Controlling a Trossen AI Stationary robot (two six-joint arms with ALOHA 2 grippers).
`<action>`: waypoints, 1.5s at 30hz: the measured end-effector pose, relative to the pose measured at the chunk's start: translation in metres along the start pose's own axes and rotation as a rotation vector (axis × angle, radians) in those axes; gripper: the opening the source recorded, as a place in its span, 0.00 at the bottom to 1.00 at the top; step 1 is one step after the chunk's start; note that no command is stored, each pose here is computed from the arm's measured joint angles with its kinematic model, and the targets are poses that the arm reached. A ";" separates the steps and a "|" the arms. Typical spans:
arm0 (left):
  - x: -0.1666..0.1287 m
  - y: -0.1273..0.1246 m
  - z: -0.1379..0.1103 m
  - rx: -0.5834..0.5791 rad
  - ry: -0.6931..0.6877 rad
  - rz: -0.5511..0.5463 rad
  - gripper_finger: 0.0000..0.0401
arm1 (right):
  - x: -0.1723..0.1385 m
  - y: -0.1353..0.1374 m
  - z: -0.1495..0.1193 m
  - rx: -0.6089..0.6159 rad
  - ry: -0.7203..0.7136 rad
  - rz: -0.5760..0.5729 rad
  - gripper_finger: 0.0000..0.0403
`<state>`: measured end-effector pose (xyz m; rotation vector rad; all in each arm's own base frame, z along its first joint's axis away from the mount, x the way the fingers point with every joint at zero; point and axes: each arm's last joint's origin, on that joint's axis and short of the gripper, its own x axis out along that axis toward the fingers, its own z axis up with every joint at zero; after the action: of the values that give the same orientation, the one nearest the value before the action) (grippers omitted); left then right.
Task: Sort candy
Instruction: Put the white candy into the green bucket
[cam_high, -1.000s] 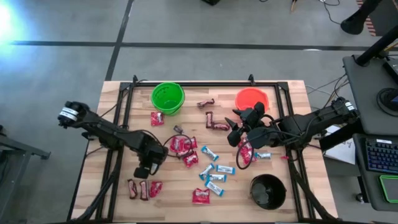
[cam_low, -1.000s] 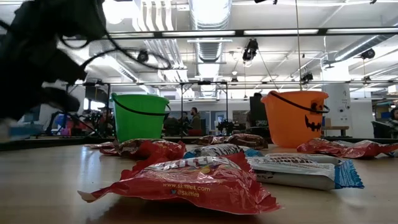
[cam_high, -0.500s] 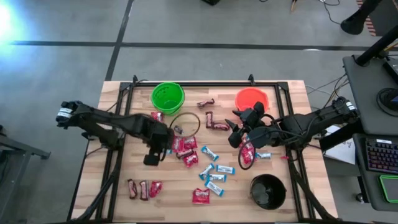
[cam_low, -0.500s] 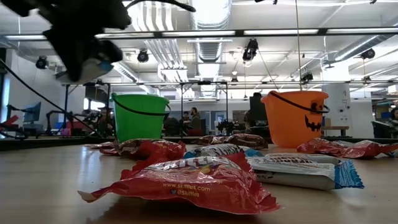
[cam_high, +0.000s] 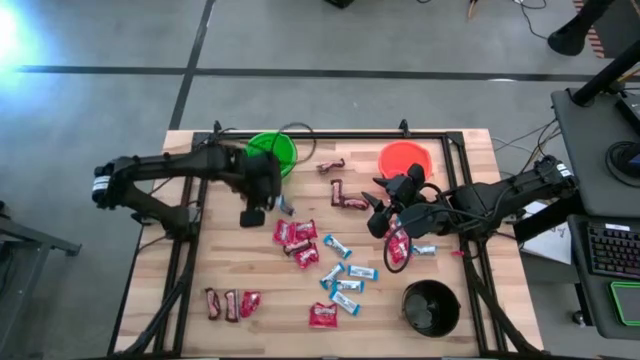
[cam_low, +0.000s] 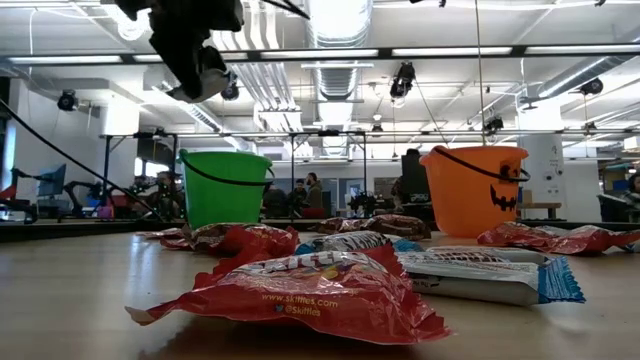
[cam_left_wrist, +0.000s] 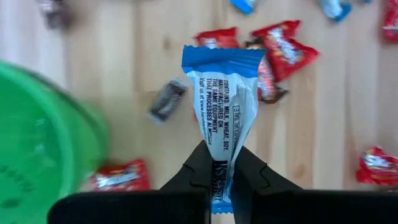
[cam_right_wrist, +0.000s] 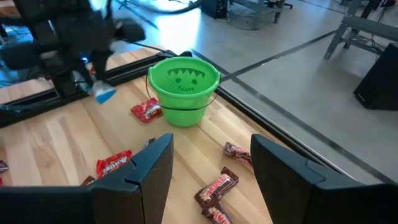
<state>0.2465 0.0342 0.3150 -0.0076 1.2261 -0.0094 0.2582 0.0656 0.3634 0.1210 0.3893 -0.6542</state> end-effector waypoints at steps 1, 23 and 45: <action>-0.003 0.006 0.000 -0.008 -0.001 0.008 0.00 | 0.000 0.000 0.000 -0.001 0.001 0.001 0.50; -0.007 0.116 -0.021 -0.214 -0.030 0.169 0.00 | 0.000 0.000 0.000 -0.012 0.003 0.004 0.50; -0.018 0.144 -0.001 -0.221 -0.062 0.198 0.20 | 0.000 0.000 0.000 -0.011 0.003 0.003 0.50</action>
<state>0.2398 0.1780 0.3296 -0.0787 1.1560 0.2974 0.2582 0.0657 0.3633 0.1123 0.3951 -0.6487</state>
